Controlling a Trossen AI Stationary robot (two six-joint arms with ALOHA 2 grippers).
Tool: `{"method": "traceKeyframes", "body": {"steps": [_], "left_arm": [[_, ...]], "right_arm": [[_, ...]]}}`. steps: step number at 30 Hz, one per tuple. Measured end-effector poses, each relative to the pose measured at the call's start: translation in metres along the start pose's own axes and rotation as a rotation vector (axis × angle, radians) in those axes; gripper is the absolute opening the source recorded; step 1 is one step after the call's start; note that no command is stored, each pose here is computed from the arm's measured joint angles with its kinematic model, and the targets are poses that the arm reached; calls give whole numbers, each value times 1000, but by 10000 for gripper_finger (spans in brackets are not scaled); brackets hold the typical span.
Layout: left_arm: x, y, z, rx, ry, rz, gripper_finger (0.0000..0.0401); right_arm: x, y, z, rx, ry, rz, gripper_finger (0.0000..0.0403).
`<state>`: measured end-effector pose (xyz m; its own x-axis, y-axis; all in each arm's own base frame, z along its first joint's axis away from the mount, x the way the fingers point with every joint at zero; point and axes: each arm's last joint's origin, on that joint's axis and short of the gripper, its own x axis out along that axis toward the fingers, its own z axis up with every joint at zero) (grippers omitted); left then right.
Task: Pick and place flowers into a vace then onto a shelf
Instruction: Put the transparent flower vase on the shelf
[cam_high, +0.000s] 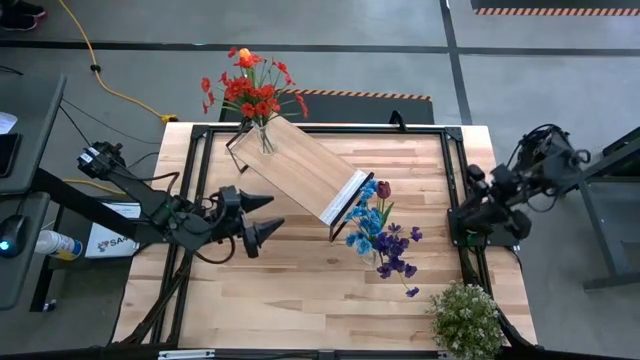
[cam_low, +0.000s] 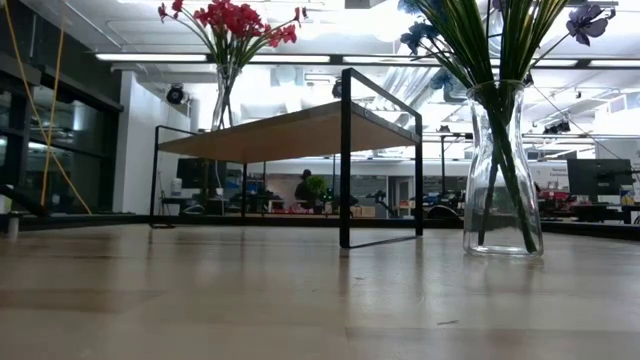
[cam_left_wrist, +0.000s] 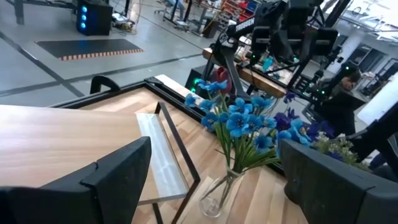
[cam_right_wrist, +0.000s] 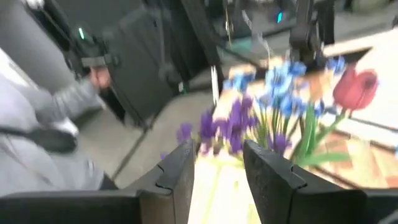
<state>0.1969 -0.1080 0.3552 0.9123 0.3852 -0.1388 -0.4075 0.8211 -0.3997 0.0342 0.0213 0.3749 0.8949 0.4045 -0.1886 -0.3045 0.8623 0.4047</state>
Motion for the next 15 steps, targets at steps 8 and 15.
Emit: {"method": "traceKeyframes", "body": {"steps": [8,15], "left_arm": [[0,0,0,-1,4,-6,386],[0,0,0,-1,4,-6,386]], "right_arm": [[10,-5,-18,-31,200,-134,129],[4,-20,-29,23,235,-374,129]]}}
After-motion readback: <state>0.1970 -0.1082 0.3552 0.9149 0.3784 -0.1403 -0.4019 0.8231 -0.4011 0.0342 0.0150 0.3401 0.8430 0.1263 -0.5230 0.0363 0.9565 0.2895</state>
